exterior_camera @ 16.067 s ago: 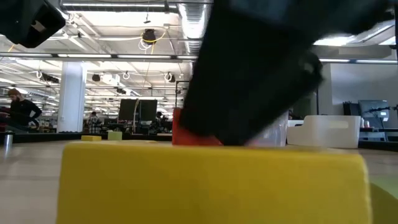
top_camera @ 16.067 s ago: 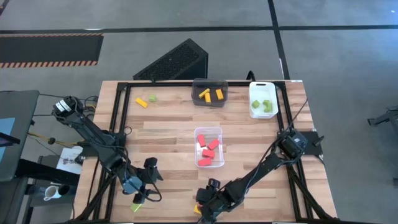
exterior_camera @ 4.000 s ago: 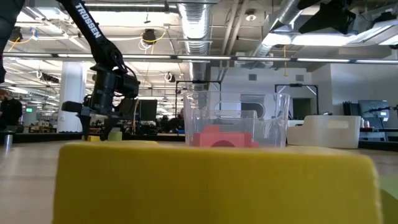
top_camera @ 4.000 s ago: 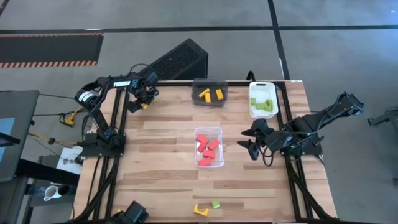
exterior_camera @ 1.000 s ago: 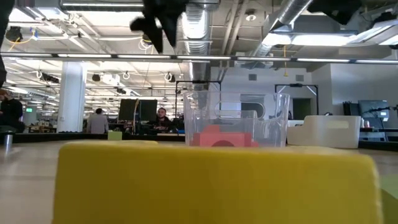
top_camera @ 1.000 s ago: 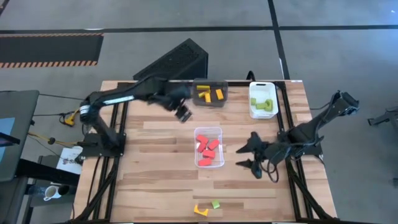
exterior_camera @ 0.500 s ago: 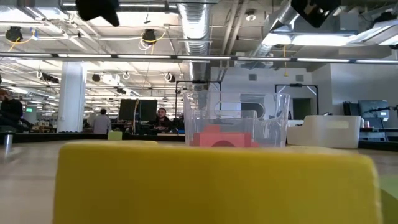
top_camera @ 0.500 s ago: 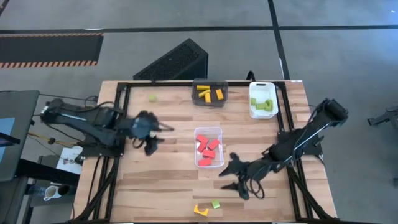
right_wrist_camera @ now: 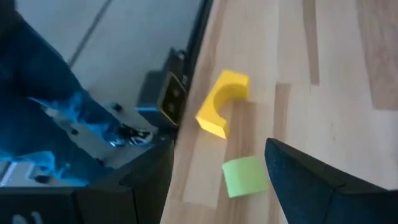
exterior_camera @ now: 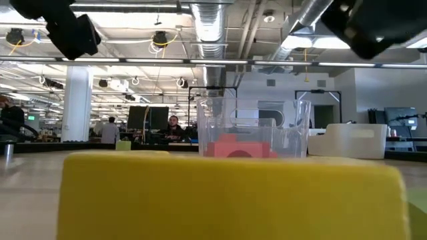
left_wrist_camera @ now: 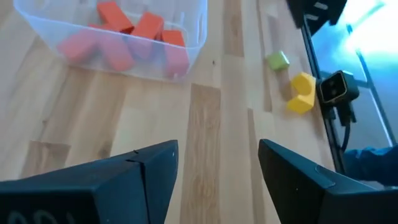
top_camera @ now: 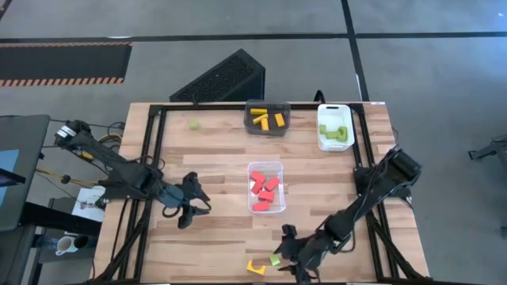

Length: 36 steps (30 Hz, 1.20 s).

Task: Sort & place blocks by color
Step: Put the green block into the white bin

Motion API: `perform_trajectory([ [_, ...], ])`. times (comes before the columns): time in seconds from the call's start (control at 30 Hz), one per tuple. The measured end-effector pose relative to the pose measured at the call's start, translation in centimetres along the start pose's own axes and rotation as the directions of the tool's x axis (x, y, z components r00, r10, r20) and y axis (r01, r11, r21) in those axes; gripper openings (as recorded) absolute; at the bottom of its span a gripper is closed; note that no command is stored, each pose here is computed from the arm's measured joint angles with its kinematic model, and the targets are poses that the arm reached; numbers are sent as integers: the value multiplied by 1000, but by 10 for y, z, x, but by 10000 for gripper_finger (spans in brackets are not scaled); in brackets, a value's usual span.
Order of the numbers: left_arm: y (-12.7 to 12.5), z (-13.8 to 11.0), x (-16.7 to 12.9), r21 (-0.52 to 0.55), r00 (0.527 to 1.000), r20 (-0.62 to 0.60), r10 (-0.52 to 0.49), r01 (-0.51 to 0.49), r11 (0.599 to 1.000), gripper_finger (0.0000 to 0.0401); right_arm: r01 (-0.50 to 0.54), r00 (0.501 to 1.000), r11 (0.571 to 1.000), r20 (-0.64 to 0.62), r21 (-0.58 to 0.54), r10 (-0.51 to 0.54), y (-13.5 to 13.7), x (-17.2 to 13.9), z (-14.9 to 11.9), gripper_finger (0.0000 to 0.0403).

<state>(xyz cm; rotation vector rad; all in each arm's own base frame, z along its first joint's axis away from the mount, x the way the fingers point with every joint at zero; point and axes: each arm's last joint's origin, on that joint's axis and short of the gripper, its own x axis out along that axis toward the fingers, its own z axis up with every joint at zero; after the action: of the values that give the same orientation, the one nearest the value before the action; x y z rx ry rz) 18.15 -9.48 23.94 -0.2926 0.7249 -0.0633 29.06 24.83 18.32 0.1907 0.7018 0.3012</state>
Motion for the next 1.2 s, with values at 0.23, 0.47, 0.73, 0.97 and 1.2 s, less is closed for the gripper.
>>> perform_trajectory([
  [0.23,-5,-2,18,13,1000,-4,2,-2,1000,203,165,977,954,-174,251,-123,-9,29,-11,276],
  [0.47,-6,-3,29,31,1000,-7,28,-28,999,203,341,935,790,-273,509,-227,1,35,10,276],
  [0.73,-5,-5,33,36,999,-17,48,-48,998,203,542,834,633,-450,553,-320,18,53,31,276],
  [0.97,-5,-5,33,66,999,-28,39,-37,997,203,640,759,506,-579,579,-297,18,70,40,276],
  [1.2,-5,-5,33,75,999,-40,25,-22,997,203,665,743,411,-608,624,-280,14,81,35,276],
])
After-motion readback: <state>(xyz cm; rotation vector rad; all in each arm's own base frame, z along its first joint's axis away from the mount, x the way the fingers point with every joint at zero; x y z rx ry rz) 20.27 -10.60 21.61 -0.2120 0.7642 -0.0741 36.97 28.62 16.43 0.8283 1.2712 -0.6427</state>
